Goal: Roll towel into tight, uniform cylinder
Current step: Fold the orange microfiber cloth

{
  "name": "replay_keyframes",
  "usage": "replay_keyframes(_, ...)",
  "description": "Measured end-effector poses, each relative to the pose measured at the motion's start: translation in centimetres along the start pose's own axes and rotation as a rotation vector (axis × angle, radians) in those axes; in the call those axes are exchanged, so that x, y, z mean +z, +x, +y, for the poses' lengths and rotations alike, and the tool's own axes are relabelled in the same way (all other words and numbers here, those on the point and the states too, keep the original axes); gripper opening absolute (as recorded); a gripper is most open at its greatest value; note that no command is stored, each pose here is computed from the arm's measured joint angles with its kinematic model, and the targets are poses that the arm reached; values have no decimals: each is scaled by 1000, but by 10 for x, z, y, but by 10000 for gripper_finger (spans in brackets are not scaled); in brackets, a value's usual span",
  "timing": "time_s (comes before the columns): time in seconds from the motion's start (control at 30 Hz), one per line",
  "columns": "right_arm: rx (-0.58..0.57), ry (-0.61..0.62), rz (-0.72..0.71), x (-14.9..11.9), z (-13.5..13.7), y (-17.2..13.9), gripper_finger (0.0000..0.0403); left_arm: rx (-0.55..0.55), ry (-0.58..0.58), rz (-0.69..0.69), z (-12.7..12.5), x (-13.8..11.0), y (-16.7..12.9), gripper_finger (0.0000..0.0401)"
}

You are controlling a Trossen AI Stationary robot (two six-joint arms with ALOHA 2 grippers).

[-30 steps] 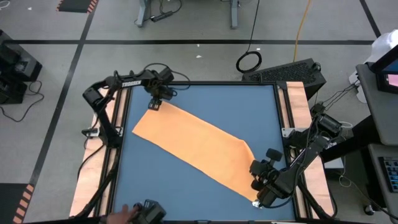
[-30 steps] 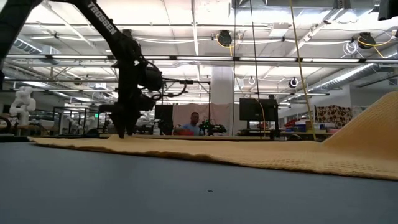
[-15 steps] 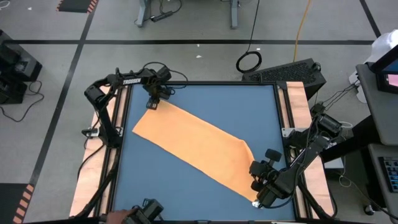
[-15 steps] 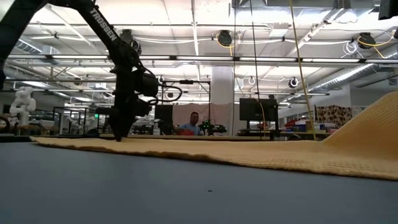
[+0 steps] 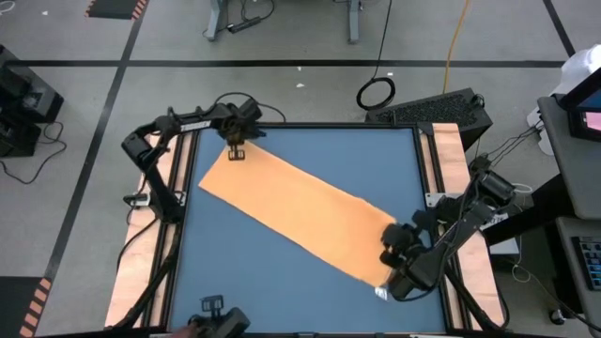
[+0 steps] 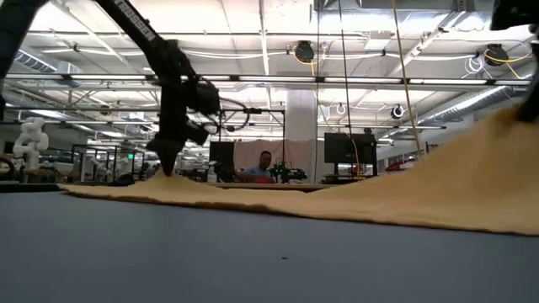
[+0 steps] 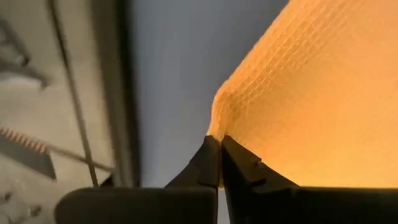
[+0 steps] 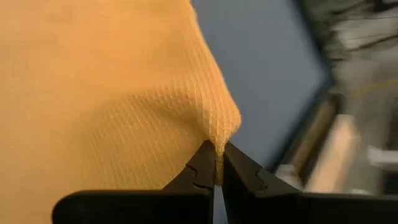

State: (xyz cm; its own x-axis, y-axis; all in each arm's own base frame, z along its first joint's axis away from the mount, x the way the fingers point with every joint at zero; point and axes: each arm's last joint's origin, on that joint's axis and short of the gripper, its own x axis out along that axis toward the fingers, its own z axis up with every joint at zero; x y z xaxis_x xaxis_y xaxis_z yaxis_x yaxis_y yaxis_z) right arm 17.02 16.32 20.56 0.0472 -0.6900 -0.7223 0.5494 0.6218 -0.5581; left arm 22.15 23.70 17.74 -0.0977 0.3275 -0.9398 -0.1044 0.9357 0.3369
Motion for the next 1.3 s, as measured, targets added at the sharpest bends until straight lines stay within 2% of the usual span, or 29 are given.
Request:
replay_keyframes(0.13,-52,-95,-114,7,-8,20,6,69,-171,-31,5,-9,-24,4)
replay_keyframes(0.27,-172,-92,-5,7,-17,49,3,60,-348,-33,2,-26,-50,4)
replay_keyframes(0.37,-215,-109,67,4,-21,60,3,16,-395,-44,-9,-35,-71,3)
replay_keyframes(0.5,-198,-184,102,10,-24,61,3,-52,-420,-119,-28,-43,-101,3)
replay_keyframes(0.67,-61,-252,90,27,-35,38,2,-176,-373,-227,-62,-54,-139,2)
replay_keyframes(0.8,130,-334,96,34,-45,4,1,-257,-310,-295,-95,-71,-170,2)
replay_keyframes(0.97,343,-398,-15,36,-62,-44,1,-448,-260,-460,-131,-97,-207,2)
replay_keyframes(1.07,452,-378,-104,39,-79,-69,1,-541,-252,-564,-145,-112,-225,2)
replay_keyframes(1.2,542,-298,-220,46,-106,-90,1,-659,-255,-714,-154,-130,-247,2)
replay_keyframes(1.3,580,-266,-234,51,-120,-92,0,-670,-286,-784,-154,-141,-260,2)
